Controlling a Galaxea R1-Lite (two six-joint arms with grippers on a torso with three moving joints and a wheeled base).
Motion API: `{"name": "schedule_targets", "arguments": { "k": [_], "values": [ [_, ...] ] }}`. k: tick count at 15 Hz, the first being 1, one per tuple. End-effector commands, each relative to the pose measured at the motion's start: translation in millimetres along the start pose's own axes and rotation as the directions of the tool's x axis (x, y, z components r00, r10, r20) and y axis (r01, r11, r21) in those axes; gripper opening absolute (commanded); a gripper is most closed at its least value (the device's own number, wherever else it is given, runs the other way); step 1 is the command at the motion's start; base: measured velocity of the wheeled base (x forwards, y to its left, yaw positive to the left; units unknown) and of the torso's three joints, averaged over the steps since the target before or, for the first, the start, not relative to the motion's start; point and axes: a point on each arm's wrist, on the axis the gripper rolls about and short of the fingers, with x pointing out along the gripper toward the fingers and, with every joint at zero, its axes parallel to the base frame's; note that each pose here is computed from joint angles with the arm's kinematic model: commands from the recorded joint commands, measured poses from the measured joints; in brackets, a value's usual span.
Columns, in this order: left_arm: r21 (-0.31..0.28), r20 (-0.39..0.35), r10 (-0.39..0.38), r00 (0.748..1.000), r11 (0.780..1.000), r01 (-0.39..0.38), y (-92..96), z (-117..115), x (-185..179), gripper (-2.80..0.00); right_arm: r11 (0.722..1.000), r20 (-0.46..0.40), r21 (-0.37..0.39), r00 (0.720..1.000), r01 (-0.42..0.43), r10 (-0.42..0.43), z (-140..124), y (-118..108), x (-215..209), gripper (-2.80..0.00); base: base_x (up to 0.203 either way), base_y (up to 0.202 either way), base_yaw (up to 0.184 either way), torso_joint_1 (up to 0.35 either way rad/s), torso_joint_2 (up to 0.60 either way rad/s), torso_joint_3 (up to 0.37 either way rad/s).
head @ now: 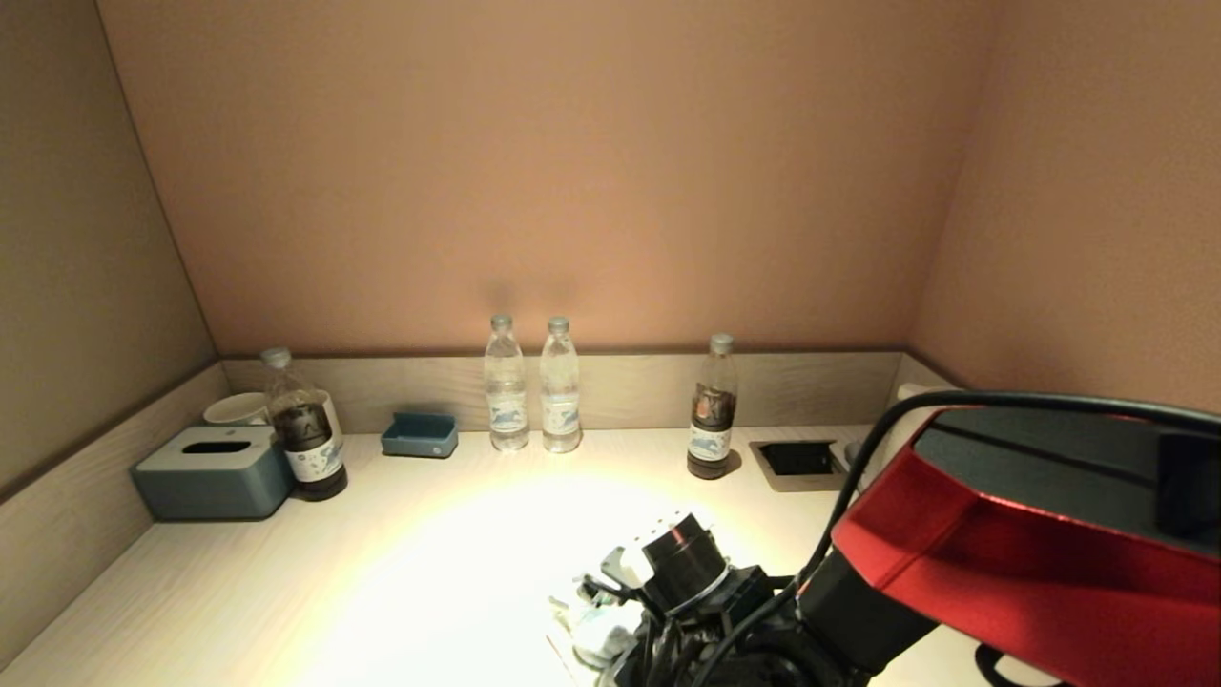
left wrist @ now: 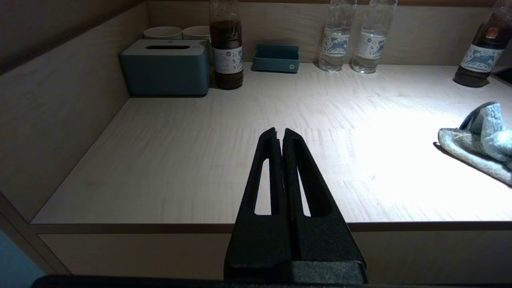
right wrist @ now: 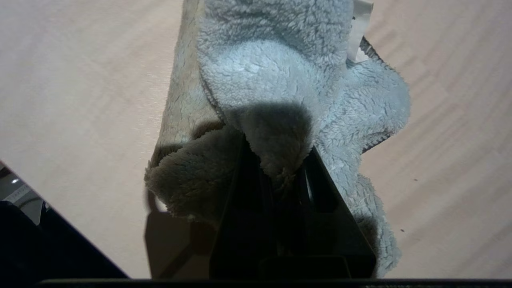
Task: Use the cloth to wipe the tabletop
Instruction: Sweep the stains on the table
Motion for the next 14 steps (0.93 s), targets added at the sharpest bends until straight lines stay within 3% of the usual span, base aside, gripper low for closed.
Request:
{"name": "schedule_targets", "arguments": {
  "k": [1,10,13,14],
  "values": [
    [-0.001,0.0,0.0,1.0,1.0,0.0,0.0,0,0,-2.8,0.993,0.013,0.088,0.997,0.08,-0.082,-7,-42,-8,-2.8,0.0,0.0,0.0,0.0,0.0,0.0],
    [-0.001,0.0,0.0,1.0,1.0,0.0,0.0,0,0,-2.8,0.947,-0.036,0.229,0.974,0.227,-0.225,-35,-116,-22,-2.8,0.0,0.0,0.0,0.0,0.0,0.0],
    [-0.001,0.0,0.0,1.0,1.0,0.0,0.0,0,0,-2.8,0.941,-0.041,0.235,0.97,0.244,-0.241,-37,-125,-23,-2.8,0.0,0.0,0.0,0.0,0.0,0.0],
    [-0.001,0.001,0.0,1.0,1.0,0.0,0.0,0,0,-2.8,0.929,-0.043,0.256,0.963,0.268,-0.266,-40,-138,-25,-2.8,0.0,0.0,0.0,0.0,0.0,0.0]
  ]
}}
